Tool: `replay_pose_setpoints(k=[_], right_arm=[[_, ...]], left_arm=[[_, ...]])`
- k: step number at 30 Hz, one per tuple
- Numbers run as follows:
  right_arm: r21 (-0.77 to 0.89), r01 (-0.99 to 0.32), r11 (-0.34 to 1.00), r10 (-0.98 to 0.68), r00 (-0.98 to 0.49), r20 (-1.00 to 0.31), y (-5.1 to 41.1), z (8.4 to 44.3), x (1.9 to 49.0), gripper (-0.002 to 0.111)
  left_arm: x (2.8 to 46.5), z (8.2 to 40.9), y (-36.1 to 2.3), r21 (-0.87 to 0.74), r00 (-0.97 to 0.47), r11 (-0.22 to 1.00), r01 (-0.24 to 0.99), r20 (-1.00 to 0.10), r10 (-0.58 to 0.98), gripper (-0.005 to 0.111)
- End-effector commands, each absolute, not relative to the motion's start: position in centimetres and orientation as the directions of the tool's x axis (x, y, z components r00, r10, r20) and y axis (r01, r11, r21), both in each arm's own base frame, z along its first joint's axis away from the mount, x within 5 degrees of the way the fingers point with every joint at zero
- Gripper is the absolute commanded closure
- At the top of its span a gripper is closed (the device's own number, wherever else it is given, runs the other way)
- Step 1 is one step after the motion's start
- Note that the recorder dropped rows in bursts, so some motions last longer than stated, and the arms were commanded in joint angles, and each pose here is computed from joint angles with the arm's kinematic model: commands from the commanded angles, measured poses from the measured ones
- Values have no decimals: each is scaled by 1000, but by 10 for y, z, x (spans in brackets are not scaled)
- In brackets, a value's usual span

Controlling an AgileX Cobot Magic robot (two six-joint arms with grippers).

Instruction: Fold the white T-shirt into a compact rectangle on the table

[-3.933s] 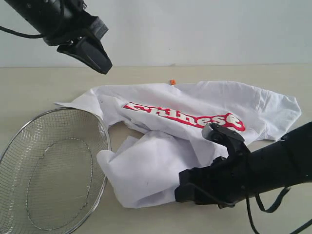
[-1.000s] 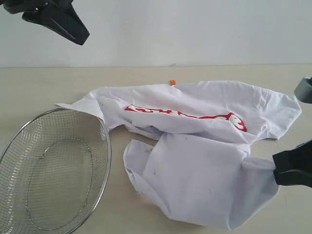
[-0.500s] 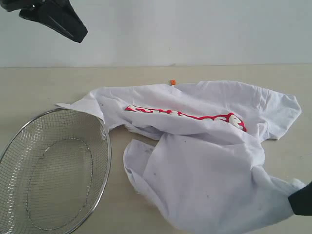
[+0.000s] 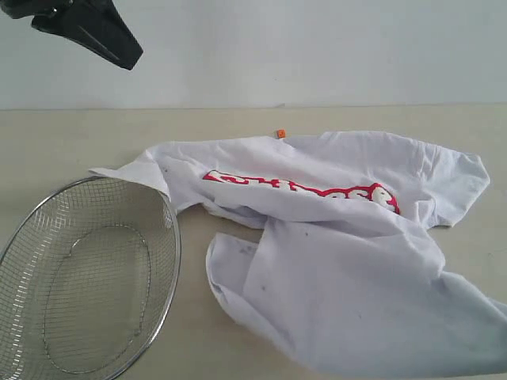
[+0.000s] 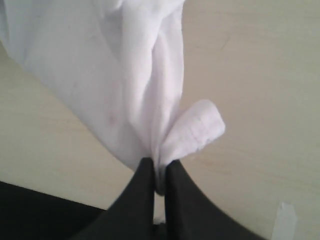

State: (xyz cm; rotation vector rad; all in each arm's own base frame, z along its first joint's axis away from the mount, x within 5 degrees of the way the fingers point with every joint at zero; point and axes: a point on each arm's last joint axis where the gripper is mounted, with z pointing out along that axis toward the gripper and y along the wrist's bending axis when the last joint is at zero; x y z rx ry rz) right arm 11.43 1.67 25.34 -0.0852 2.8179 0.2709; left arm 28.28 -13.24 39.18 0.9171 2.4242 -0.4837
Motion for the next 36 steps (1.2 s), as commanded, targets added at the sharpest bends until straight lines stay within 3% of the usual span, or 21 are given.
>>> replay_pose_setpoints(k=[1, 4, 8, 16, 18, 21, 22, 25, 30, 32, 34, 36], right_arm=[[124, -43, 991, -4, -955, -297, 10, 255, 106, 108], [126, -48, 991, -15, -967, -253, 11, 255, 100, 108], [-1, 49, 999, 47, -962, -270, -3, 257, 94, 108], [-41, 86, 995, 71, -956, -283, -7, 259, 93, 106], [-75, 100, 992, 74, -955, -287, -10, 259, 92, 86], [-177, 197, 964, 135, -940, -313, -22, 261, 92, 22], [-177, 197, 964, 135, -940, -313, -22, 261, 92, 16], [-105, 164, 981, 120, -935, -333, -14, 261, 96, 25], [192, -57, 980, 48, -864, -502, 21, 269, 113, 65], [284, -166, 944, 20, -832, -554, 34, 273, 120, 76], [383, -261, 886, -3, -830, -558, 50, 271, 133, 74], [396, -307, 865, -57, -845, -531, 61, 258, 152, 60]], left_arm=[[280, 394, -132, -150, -650, 714, 684, -568, 504, 102], [280, 394, -132, -153, -651, 713, 684, -569, 502, 102], [280, 394, -132, -153, -651, 713, 684, -569, 502, 102], [280, 394, -132, -153, -651, 713, 684, -569, 502, 102], [280, 394, -132, -153, -651, 713, 684, -569, 502, 102], [280, 394, -132, -153, -651, 713, 684, -569, 502, 102], [280, 394, -132, -153, -651, 713, 684, -569, 502, 102], [280, 394, -132, -153, -651, 713, 684, -569, 502, 102], [281, 393, -131, -134, -649, 718, 683, -564, 511, 102], [281, 393, -129, -121, -646, 721, 682, -561, 517, 102], [280, 395, -126, -91, -643, 731, 677, -557, 526, 102], [277, 398, -123, -68, -637, 737, 672, -561, 529, 102]])
